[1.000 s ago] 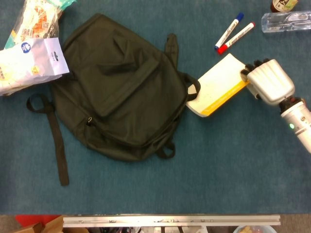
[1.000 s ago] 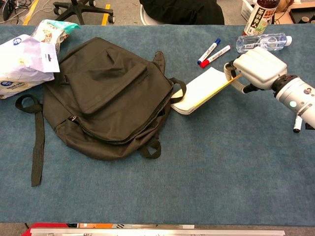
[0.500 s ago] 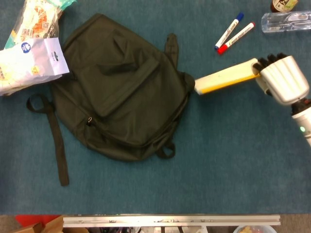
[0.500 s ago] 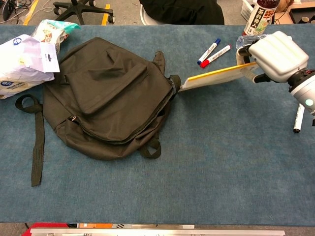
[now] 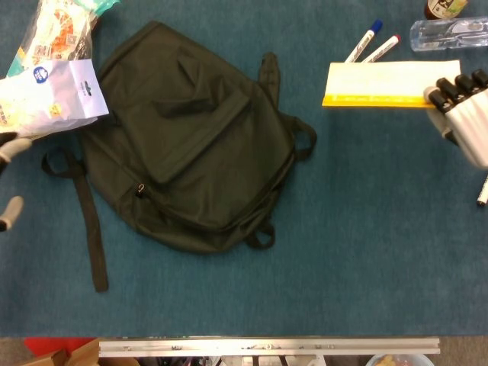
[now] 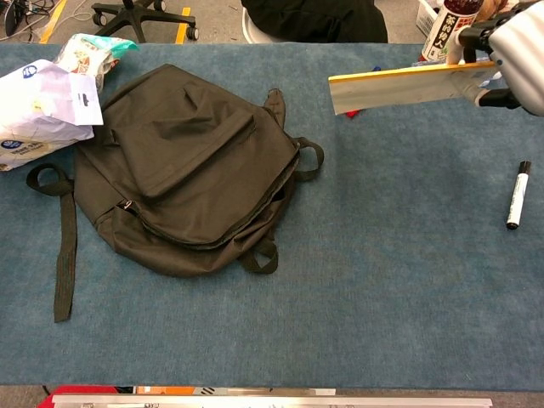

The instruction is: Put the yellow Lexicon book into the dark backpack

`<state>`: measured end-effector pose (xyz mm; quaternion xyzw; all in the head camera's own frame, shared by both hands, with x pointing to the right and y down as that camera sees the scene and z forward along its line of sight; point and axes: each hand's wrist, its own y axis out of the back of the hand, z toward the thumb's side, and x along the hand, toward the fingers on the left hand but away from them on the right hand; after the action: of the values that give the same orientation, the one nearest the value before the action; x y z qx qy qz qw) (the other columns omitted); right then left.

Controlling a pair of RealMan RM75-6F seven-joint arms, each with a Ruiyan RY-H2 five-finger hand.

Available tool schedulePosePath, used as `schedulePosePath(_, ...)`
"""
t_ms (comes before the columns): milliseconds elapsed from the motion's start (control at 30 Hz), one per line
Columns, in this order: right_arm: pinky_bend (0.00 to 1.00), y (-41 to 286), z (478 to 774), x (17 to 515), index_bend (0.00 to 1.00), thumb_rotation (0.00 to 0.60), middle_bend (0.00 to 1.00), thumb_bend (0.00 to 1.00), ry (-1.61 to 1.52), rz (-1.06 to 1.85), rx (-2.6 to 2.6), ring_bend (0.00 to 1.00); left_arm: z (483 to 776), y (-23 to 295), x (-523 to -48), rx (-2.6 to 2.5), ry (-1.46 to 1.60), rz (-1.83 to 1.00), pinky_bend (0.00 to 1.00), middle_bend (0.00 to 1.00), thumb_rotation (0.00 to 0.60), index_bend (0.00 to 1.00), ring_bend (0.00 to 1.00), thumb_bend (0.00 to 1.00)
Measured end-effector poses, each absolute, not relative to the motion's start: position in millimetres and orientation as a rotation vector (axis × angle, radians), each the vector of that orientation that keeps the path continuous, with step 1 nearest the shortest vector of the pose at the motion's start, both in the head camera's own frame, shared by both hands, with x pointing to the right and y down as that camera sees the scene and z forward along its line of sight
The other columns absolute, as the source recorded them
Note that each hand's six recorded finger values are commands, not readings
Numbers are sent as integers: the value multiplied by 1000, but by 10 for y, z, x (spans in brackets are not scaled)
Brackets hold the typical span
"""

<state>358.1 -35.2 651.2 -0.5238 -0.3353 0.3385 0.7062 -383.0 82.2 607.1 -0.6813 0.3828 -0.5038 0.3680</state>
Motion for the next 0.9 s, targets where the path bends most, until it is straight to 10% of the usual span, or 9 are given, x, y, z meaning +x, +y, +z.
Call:
schedulePosePath(467, 664, -328, 5717, 3925, 822, 600, 778, 327, -842, 743, -1007, 662, 6333, 636, -3045, -1850, 547, -1116, 70, 128, 600, 162, 104, 347)
schedulePosePath(900, 664, -304, 5622, 4049, 822, 600, 779, 327, -865, 768, -988, 662, 6878, 766, -2326, -1953, 261, -1013, 70, 117, 600, 118, 102, 302)
